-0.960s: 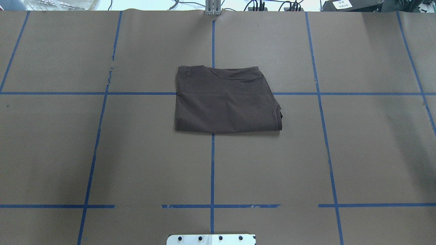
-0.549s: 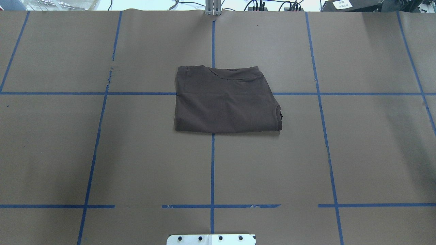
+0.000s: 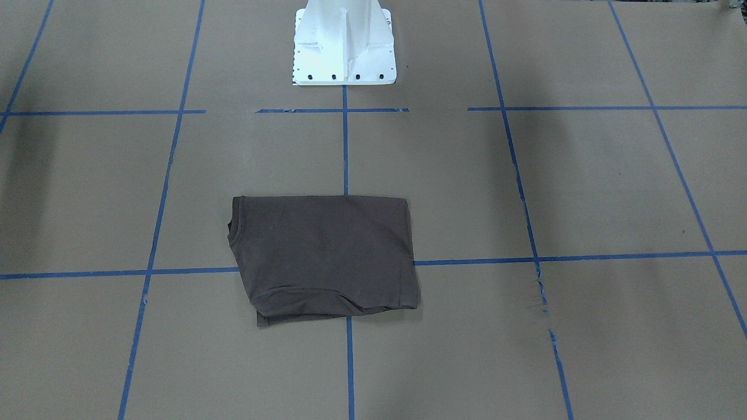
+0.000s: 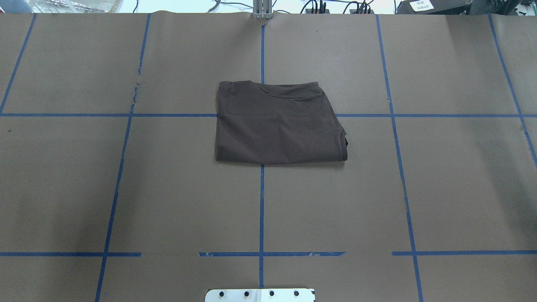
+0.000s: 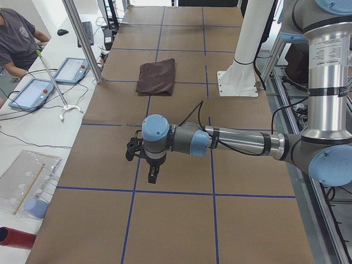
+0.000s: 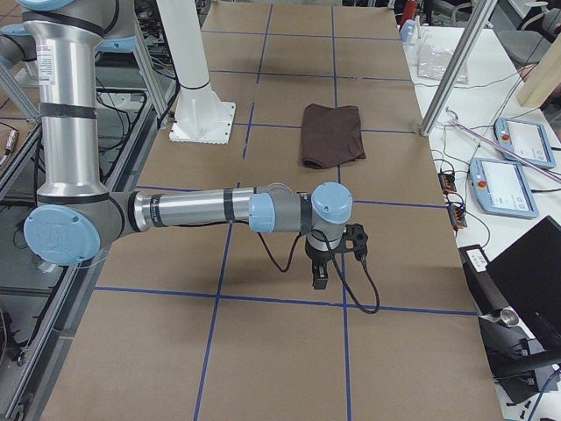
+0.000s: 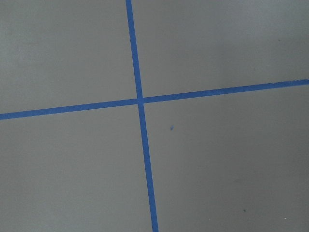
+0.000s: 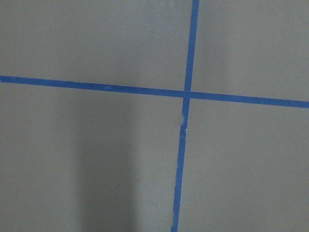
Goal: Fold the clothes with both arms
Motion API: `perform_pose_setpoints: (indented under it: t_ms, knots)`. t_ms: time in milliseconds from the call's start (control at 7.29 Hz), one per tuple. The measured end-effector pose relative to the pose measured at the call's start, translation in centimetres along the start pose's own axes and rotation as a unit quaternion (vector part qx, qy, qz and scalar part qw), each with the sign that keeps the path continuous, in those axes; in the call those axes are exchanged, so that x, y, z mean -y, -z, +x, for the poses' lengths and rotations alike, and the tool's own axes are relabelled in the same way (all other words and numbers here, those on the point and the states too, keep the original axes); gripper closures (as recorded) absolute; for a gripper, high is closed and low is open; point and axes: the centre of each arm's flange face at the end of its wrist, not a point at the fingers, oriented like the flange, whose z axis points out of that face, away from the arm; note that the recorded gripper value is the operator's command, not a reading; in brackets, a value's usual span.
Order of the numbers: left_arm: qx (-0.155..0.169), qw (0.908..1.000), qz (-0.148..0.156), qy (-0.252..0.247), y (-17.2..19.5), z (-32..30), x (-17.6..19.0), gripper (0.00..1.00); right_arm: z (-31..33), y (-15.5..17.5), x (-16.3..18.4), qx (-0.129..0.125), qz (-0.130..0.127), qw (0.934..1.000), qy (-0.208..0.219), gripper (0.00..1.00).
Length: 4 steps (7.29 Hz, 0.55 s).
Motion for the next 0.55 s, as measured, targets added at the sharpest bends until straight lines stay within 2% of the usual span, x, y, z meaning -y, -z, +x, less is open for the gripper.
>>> perform_pose_setpoints:
  t_ms: [549]
  knots:
    - [0.038,0.9993,0.004,-0.001,-0.6,-1.4,0.0,0.00,0.0,0.0,0.1,0.000,0.000,1.0000,0.001,0.00]
